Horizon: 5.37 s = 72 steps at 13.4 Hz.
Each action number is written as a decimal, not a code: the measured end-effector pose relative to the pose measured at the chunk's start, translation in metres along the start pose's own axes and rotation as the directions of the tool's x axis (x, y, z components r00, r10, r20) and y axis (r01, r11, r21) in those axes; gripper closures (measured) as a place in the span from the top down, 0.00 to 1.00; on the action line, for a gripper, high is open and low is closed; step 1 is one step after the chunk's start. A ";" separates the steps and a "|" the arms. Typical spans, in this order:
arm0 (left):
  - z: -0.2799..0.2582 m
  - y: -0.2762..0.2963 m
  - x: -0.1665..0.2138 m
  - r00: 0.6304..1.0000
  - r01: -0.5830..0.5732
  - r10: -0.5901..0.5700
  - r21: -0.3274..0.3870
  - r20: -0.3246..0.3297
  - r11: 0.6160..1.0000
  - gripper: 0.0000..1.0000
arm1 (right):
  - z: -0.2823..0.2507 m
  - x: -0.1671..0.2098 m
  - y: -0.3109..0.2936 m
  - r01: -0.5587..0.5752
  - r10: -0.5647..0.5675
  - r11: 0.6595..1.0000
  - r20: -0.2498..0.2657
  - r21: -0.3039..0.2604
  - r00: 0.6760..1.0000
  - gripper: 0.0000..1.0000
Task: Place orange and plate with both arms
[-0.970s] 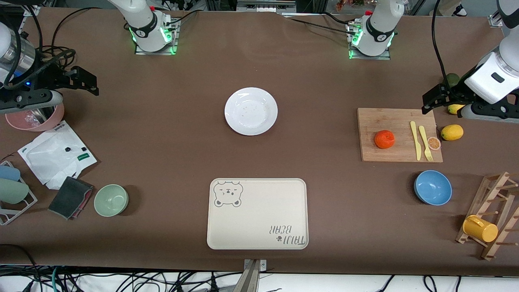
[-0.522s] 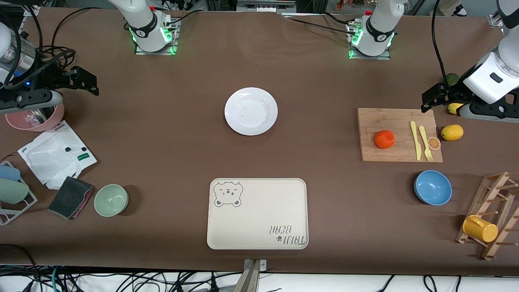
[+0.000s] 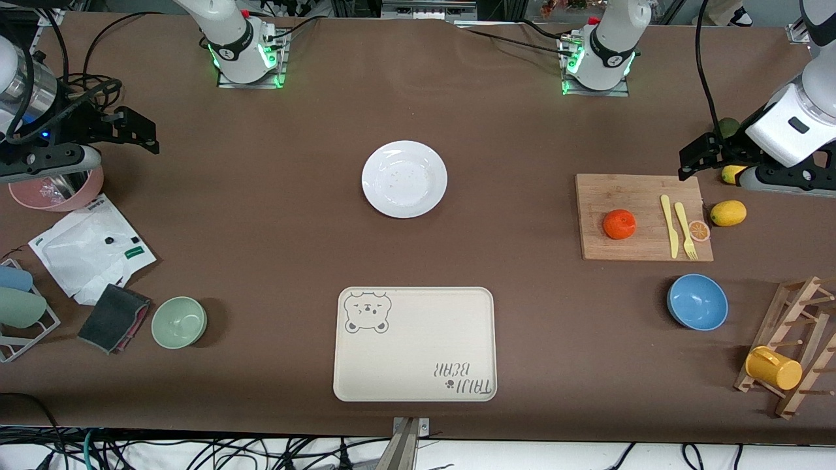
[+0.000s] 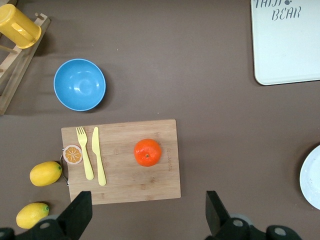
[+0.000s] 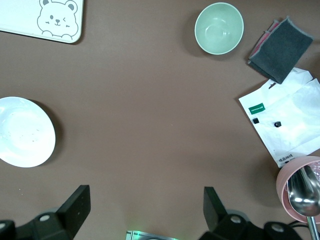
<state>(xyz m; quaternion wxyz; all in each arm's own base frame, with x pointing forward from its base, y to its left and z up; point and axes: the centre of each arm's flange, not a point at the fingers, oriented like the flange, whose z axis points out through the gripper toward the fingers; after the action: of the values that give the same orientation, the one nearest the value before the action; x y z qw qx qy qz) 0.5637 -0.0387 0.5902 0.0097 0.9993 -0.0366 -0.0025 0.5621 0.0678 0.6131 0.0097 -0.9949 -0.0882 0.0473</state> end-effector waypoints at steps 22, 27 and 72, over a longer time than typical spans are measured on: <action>0.223 -0.014 0.024 0.986 -0.029 0.021 0.051 0.164 0.998 1.00 | 0.001 0.001 0.000 0.000 0.000 1.000 0.003 0.000 1.000 1.00; 0.299 -0.012 -0.008 0.993 -0.042 0.036 0.046 0.113 0.998 1.00 | 0.002 0.001 0.000 0.000 0.000 1.000 0.004 0.000 1.000 1.00; 0.281 0.422 -0.062 0.958 0.198 -0.178 -0.065 0.226 0.978 0.82 | 0.005 0.003 0.000 0.000 0.000 1.000 0.011 0.001 1.000 1.00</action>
<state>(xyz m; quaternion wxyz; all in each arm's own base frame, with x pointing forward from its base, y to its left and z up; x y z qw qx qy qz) 0.4689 -0.4602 0.3175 0.0489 0.9904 0.0580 -0.1152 0.5641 0.0679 0.6076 0.0097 -0.9947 -0.0881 0.0528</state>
